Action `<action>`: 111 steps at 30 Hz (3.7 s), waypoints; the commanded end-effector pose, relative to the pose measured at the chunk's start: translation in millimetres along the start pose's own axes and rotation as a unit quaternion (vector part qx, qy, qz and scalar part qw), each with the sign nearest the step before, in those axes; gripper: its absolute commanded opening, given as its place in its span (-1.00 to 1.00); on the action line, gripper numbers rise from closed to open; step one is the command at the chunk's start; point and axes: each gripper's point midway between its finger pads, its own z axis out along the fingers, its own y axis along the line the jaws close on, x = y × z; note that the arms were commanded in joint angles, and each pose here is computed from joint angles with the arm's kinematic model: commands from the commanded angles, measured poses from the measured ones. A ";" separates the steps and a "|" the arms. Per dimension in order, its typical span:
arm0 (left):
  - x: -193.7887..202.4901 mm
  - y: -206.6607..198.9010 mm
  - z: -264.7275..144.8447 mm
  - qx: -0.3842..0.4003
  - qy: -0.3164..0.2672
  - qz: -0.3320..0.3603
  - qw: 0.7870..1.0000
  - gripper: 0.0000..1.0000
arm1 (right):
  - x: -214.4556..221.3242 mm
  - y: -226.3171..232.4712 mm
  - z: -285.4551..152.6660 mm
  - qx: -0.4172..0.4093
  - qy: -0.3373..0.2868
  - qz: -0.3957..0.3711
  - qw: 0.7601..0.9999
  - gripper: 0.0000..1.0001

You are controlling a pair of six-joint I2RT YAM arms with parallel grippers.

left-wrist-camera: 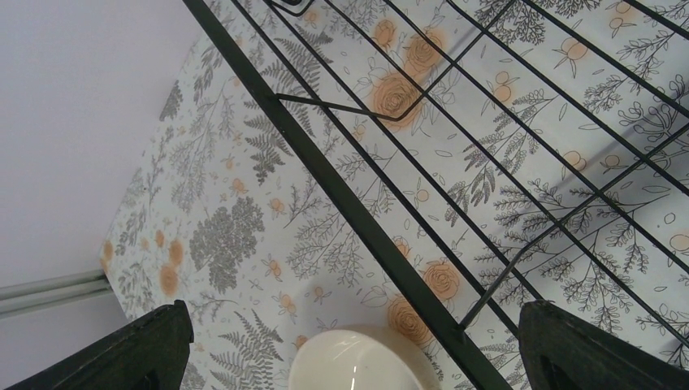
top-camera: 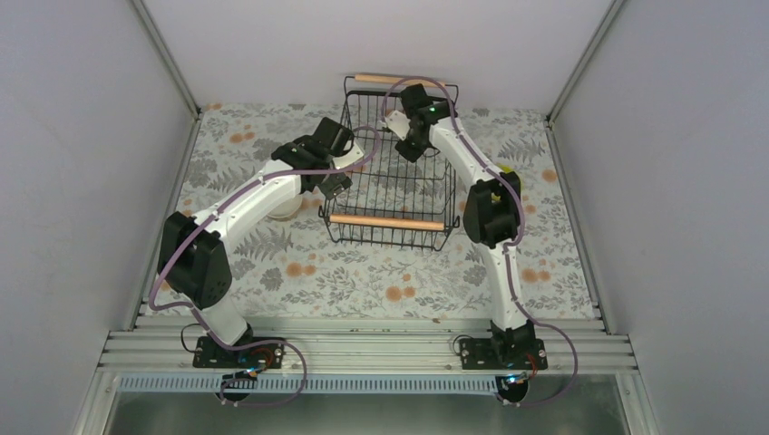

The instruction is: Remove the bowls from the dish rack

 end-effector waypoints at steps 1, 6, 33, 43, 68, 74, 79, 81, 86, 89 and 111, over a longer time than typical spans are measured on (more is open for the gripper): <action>-0.9 0.7 -4.9 -0.006 -0.007 -0.003 1.000 1.00 | -7.5 -20.6 1.2 0.014 -0.021 0.002 1.000 -0.30; -0.1 0.3 -4.8 -0.005 -0.006 -0.002 1.000 1.00 | -10.1 -32.1 -5.9 0.029 -0.035 0.005 0.999 -0.16; 0.0 5.1 -3.3 -0.019 -0.001 -0.003 1.000 1.00 | -0.2 -51.7 16.5 0.024 -0.035 0.017 0.999 -0.93; -12.0 33.7 -29.5 -0.067 -0.030 -0.016 0.997 1.00 | -42.1 -25.2 -76.1 0.056 -0.100 -0.014 0.993 -0.93; 139.3 178.3 -151.1 -0.302 -0.010 -0.143 0.942 1.00 | -136.8 174.0 -230.3 -0.005 -0.263 -0.194 0.945 -0.93; 203.7 178.9 -141.9 -0.304 0.017 -0.193 0.933 1.00 | -153.4 228.8 -212.4 -0.032 -0.268 -0.238 0.933 -0.93; 262.7 189.9 -139.7 -0.312 0.043 -0.265 0.911 1.00 | -158.9 273.8 -186.3 -0.059 -0.263 -0.273 0.924 -0.94; 287.5 193.0 -134.9 -0.305 0.054 -0.298 0.903 1.00 | -159.3 290.2 -171.6 -0.067 -0.257 -0.284 0.921 -0.94; 321.3 186.4 -116.3 -0.274 0.063 -0.350 0.894 1.00 | -162.3 315.5 -139.7 -0.067 -0.245 -0.307 0.917 -0.93; 323.6 178.2 -108.0 -0.254 0.056 -0.355 0.898 1.00 | -164.9 324.3 -130.4 -0.062 -0.248 -0.324 0.911 -0.93; 315.9 166.4 -101.6 -0.217 0.040 -0.350 0.910 1.00 | -162.5 361.8 -54.8 -0.007 -0.211 -0.386 0.898 -0.94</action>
